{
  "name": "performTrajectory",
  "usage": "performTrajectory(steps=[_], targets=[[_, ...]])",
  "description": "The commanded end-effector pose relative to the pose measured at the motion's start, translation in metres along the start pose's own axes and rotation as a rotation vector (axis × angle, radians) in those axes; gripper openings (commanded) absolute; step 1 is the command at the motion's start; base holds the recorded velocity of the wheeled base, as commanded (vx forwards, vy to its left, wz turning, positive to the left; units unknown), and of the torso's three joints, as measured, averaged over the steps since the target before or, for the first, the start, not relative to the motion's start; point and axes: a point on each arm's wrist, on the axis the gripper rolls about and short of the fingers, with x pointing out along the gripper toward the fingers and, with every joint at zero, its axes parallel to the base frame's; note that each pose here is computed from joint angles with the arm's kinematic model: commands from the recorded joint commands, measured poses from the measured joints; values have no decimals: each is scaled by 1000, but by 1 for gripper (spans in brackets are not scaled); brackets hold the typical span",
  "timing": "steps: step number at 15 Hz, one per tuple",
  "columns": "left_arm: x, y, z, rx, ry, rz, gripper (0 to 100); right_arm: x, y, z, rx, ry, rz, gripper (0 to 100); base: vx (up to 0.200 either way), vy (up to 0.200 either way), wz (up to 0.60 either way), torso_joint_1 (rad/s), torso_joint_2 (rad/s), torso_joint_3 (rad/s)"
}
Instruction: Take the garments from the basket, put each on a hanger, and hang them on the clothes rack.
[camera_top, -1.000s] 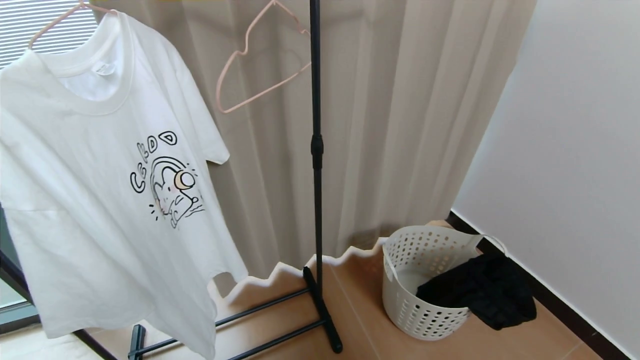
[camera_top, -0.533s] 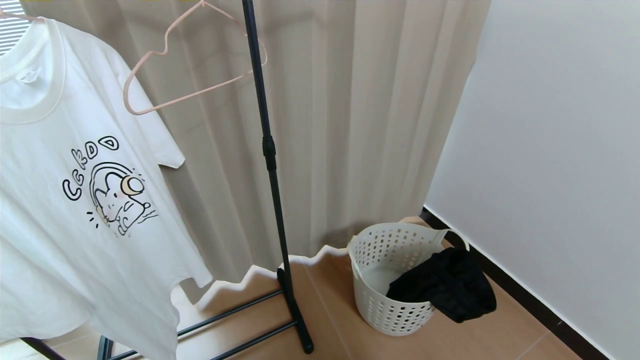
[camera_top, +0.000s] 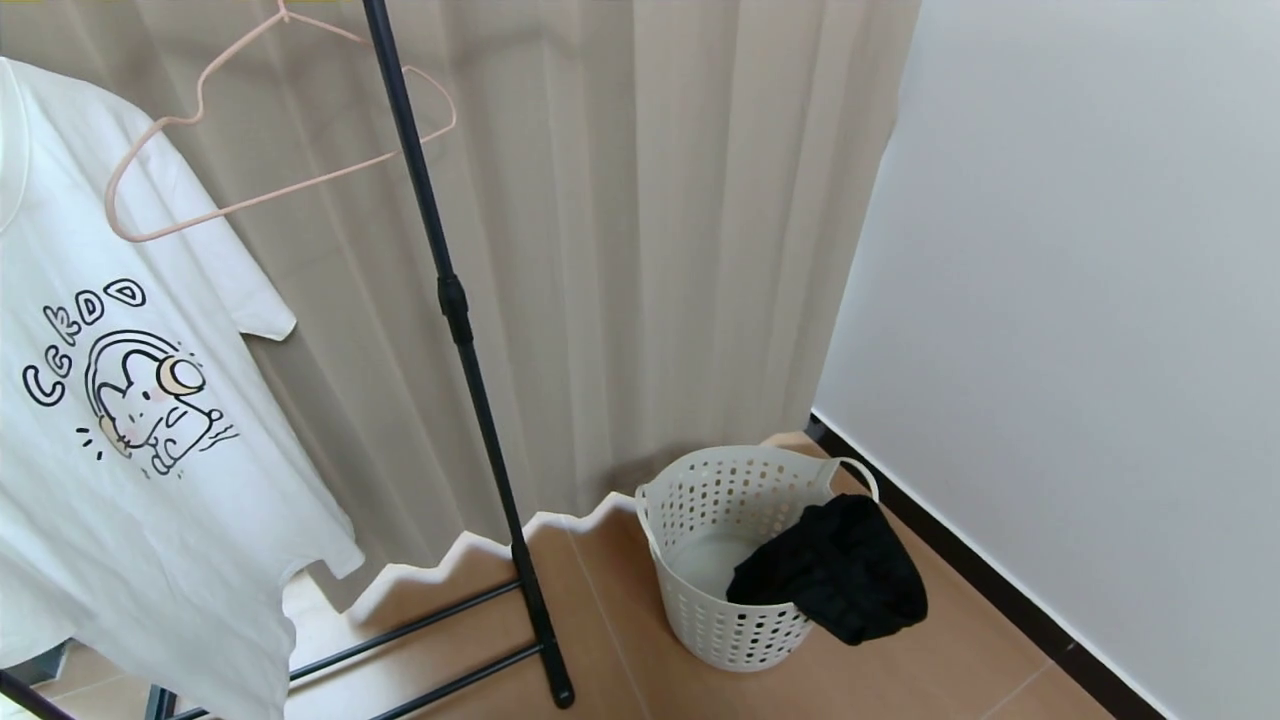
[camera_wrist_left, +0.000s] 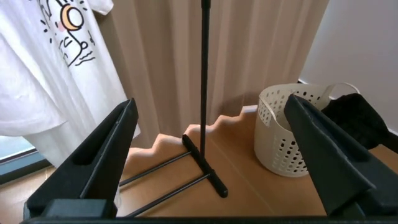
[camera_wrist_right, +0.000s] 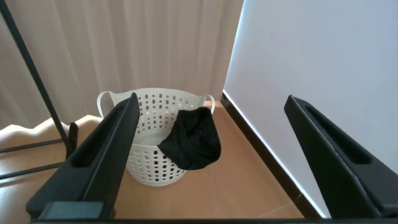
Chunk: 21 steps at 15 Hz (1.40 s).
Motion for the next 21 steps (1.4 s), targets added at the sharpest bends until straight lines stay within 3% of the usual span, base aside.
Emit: performTrajectory(steps=[1, 3, 13, 21], targets=[[0, 0, 0, 1, 1, 0, 100, 0, 0, 0, 0, 1, 1, 100, 200, 0, 0, -2, 2, 2], [0, 0, 0, 1, 1, 0, 100, 0, 0, 0, 0, 1, 1, 100, 200, 0, 0, 0, 2, 2], [0, 0, 0, 1, 1, 1, 100, 0, 0, 1, 5, -10, 1, 100, 0, 0, 0, 0, 0, 0], [0, 0, 0, -1, 1, 1, 100, 0, 0, 1, 28, -11, -2, 100, 0, 0, 0, 3, 1, -174]])
